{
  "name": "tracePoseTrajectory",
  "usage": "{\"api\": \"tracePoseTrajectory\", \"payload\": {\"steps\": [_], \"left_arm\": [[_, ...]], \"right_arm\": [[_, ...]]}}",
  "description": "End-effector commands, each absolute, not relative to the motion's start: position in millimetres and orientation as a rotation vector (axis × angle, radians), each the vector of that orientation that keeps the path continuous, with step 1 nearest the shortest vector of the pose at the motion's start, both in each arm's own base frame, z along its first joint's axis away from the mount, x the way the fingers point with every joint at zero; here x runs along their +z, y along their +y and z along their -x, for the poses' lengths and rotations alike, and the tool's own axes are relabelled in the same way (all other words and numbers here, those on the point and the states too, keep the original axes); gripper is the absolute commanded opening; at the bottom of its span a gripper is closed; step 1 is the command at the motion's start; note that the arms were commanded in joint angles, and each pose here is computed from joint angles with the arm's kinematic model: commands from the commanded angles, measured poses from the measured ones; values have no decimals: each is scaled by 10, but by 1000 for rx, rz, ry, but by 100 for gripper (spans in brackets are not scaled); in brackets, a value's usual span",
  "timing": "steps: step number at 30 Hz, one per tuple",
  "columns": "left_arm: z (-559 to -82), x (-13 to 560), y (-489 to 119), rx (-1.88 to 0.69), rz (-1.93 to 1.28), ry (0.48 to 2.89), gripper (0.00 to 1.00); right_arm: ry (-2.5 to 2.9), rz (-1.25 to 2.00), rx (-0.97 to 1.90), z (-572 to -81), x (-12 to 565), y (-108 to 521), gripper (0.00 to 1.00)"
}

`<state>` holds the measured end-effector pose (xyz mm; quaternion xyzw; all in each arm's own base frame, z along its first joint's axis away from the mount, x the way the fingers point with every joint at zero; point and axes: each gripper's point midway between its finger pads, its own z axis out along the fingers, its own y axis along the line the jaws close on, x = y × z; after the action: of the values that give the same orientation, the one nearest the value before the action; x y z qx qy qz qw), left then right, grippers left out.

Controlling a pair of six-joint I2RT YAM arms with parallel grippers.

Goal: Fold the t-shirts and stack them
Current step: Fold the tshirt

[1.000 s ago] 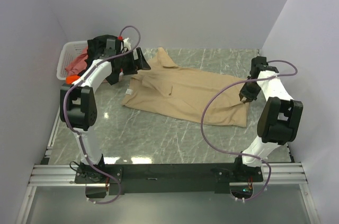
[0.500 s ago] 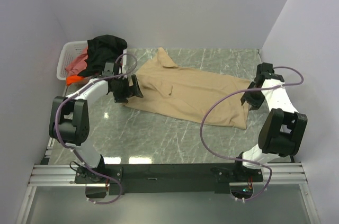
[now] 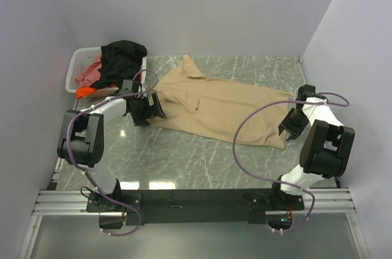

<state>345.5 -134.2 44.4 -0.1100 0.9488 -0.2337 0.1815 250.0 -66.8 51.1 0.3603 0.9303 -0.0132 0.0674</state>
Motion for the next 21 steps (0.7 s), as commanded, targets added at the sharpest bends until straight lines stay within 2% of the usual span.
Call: {"api": "tracePoseTrajectory", "payload": {"steps": [1,16,21], "left_arm": [[-3496,355,-1348,-657,353,2677,99],[-3512,297,-1167,-588,443,2706,99],[-3491,229,-1145,-598,469,2715,99]], "right_arm": [[2816,-1105,-33,-2511,425,-673,46],[2920,-1146,-113,-2387,144,-717,40],[2946,-1148,-150,-2337,109,-741,33]]}}
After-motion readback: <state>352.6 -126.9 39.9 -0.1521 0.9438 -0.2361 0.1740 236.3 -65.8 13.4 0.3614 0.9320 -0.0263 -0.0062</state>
